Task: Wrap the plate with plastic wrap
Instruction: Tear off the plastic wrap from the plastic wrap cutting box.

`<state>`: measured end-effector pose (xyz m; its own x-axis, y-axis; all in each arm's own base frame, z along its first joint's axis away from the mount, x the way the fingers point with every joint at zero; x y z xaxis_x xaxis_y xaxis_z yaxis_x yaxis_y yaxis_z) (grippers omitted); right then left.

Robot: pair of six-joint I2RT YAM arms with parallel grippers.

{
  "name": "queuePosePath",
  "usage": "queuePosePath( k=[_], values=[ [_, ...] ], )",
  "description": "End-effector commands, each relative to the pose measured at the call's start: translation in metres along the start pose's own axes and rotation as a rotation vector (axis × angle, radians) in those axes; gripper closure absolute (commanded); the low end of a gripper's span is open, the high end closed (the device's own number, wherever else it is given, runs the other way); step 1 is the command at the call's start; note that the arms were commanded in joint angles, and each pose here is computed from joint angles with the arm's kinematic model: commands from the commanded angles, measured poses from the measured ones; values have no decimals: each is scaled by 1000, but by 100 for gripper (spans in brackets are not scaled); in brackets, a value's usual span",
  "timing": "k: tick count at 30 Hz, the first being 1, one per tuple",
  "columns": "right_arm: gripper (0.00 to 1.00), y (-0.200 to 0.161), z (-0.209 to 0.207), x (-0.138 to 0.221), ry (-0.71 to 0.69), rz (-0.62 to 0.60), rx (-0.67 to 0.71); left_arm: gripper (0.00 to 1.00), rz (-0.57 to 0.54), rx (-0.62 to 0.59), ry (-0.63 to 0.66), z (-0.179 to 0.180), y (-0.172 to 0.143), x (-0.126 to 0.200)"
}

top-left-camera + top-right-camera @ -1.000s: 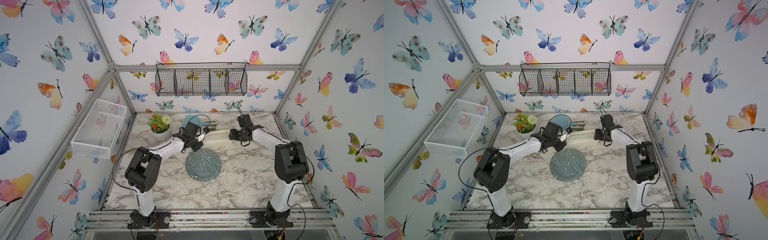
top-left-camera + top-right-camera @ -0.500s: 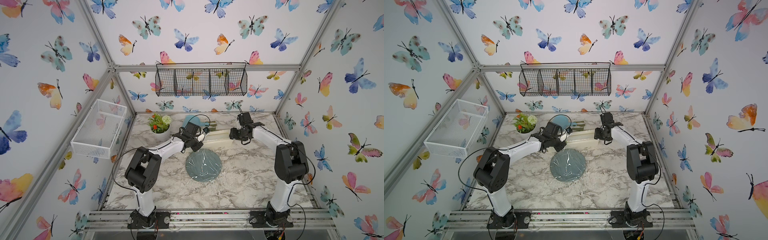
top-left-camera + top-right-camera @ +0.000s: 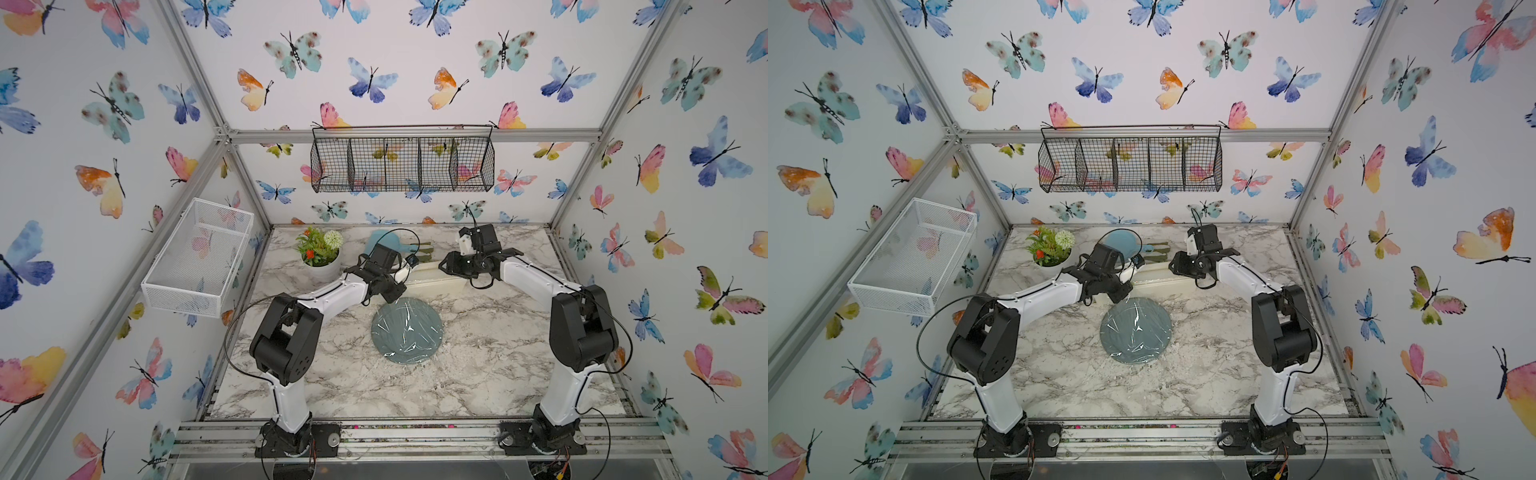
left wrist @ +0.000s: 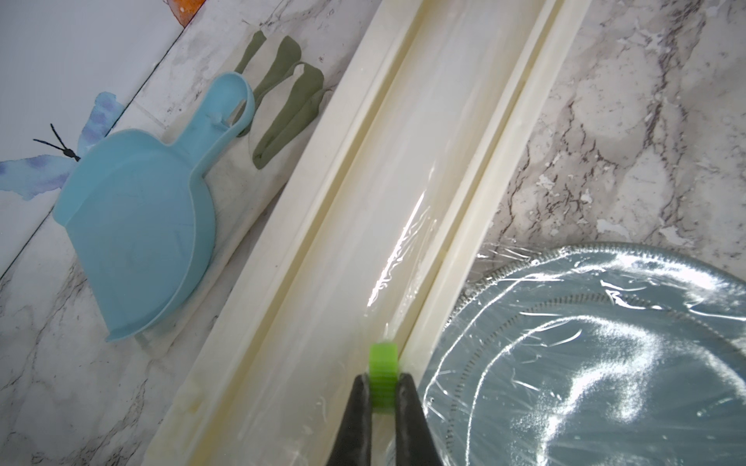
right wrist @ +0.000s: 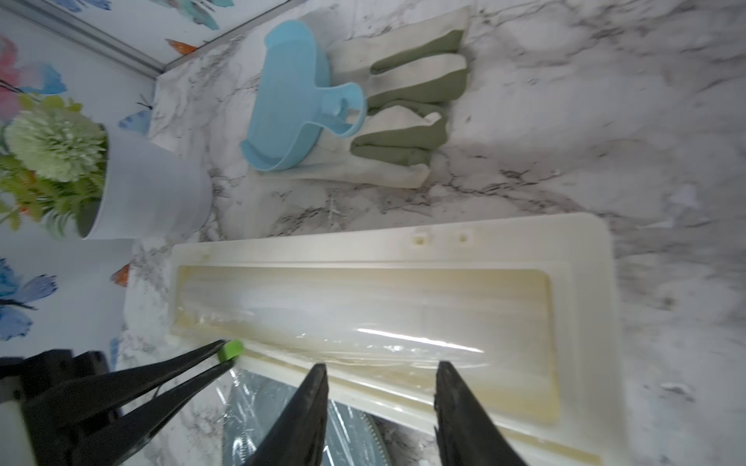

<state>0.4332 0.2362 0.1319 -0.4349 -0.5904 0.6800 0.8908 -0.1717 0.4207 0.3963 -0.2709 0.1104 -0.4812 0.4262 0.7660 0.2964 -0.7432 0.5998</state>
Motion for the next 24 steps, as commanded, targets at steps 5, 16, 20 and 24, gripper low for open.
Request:
queuePosePath(
  k=[5,16,20,24],
  values=[
    [55,-16,9,-23,161,0,-100,100,145,22,-97,-28,-44,-21],
    [51,-72,-112,-28,-378,133,-110,100,170,2,-26,-6,-59,-3],
    [50,-81,-134,-22,-461,167,-112,100,180,42,5,11,-70,9],
    [50,-83,-146,-18,-496,175,-117,100,187,56,11,16,-80,16]
  ],
)
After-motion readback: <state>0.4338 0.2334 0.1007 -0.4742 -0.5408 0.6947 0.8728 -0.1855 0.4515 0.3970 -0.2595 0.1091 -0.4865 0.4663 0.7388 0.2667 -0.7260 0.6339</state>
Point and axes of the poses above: each gripper's point midway between its finger pads, its own x axis back along the fingers, its own z axis along the line the jaws close on, y = z × x, the point moved 1 cm from there along x, back along the fingers, and after that the axes turned 5 degrees about -x, right-handed, at the moved point
